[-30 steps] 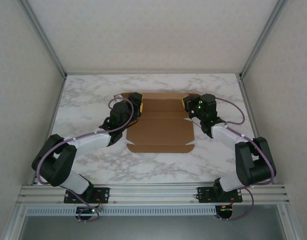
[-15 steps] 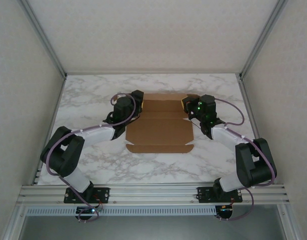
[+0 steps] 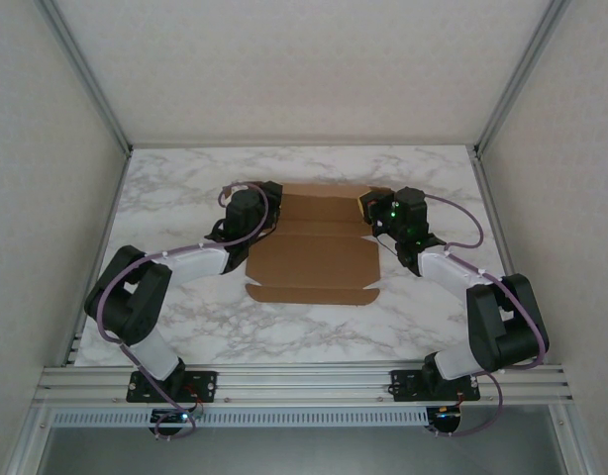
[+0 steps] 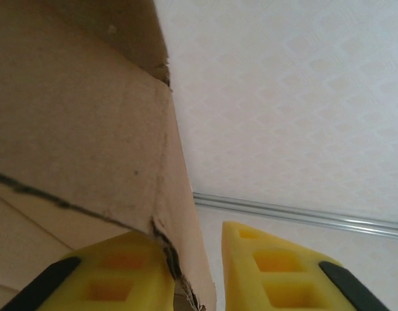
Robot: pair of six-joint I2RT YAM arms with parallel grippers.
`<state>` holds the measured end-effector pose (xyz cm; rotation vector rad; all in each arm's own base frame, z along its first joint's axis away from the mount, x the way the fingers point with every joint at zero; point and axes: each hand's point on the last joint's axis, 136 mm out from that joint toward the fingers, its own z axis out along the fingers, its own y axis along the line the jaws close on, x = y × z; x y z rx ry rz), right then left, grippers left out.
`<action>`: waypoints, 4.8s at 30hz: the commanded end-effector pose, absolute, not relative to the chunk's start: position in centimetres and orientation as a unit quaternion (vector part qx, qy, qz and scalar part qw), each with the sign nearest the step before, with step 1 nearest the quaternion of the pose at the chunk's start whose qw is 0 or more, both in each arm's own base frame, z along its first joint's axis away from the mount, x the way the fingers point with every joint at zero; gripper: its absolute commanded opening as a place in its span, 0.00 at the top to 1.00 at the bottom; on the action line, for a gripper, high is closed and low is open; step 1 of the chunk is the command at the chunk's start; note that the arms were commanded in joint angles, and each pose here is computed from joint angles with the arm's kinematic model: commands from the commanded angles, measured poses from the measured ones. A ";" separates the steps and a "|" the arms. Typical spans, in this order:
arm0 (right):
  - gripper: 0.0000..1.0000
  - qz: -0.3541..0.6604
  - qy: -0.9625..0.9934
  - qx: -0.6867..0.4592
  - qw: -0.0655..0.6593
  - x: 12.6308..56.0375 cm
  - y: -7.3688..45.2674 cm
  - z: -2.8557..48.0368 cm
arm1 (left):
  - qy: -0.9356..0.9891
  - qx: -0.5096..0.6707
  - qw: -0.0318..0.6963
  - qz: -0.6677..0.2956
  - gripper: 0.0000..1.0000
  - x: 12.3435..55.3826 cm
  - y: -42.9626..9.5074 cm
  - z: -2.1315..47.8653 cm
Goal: Fold the paper box
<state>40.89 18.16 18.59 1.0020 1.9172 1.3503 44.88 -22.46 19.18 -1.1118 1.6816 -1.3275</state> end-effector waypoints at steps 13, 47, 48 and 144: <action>0.47 0.475 0.770 0.308 0.294 38.6 18.8 19.4 | 0.644 -0.428 0.381 -0.506 1.00 44.2 -20.0 18.4; 0.33 0.307 0.915 0.077 0.249 37.5 18.3 21.6 | 0.726 -0.354 0.355 -0.470 1.00 43.8 -18.8 15.7; 0.33 0.302 0.917 0.080 0.247 37.7 18.2 21.4 | 0.726 -0.356 0.354 -0.470 1.00 43.8 -18.7 15.6; 0.56 0.263 0.923 0.188 0.206 41.9 14.4 3.4 | 0.748 -0.365 0.355 -0.425 1.00 45.2 -18.8 16.6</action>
